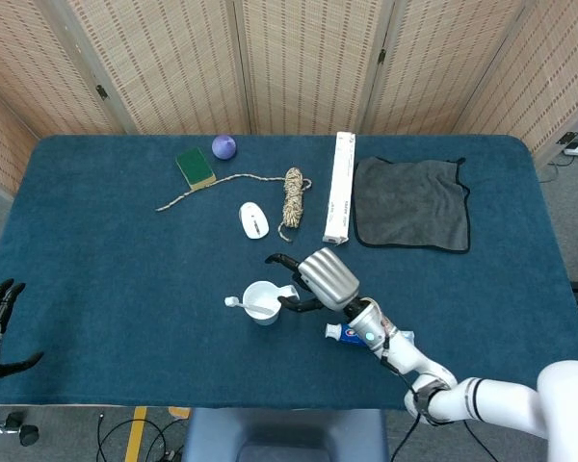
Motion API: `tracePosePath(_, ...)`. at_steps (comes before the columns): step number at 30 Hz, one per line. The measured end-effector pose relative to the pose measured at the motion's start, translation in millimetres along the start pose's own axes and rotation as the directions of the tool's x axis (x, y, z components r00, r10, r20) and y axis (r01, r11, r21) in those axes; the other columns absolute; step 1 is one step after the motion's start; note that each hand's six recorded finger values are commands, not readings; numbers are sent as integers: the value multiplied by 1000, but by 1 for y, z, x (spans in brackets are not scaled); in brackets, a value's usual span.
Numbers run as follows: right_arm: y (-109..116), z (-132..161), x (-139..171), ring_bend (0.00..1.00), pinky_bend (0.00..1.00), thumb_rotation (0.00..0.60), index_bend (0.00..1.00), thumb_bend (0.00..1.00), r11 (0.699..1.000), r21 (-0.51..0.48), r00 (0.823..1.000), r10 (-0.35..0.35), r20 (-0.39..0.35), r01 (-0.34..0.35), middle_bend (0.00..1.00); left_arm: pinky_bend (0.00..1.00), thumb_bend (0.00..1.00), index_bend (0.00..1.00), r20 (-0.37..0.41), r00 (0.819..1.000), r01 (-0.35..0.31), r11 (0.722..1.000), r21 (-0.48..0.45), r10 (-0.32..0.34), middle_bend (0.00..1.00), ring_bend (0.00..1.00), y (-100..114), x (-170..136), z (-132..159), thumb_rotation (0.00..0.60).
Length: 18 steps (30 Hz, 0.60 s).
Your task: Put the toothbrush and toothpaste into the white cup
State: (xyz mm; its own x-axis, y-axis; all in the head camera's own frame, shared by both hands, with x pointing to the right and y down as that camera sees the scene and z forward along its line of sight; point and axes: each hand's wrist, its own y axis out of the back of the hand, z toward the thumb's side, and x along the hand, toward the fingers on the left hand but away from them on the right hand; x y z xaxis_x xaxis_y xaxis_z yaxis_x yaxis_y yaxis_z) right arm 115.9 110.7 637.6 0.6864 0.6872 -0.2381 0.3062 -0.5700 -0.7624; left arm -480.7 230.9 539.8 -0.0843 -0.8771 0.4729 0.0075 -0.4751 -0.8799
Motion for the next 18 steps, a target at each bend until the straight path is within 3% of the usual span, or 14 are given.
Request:
tracePosePath(5,12,-15,36,1000,1000,600,319,191,993,102,998,57,34,-60,953,385,117,91,14,1000,-2,1000,0,3,74,105,1,1,5,600)
tracePosePath(8,13,-28,59,1000,1000,600,325,180,978,165,990,119,80,-131,952,384,117,91,19,1000,-3,1000,2,3,74,105,2,1,7,600)
tracePosePath(12,6,-48,92,1000,1000,600,325,168,951,205,966,199,165,-231,952,384,117,91,29,1000,-4,1000,3,4,73,105,2,1,11,600)
tracePosePath(18,-11,-61,115,1000,1000,600,325,148,927,203,936,270,226,-316,952,383,117,91,40,999,-5,1000,4,5,73,105,3,2,16,600)
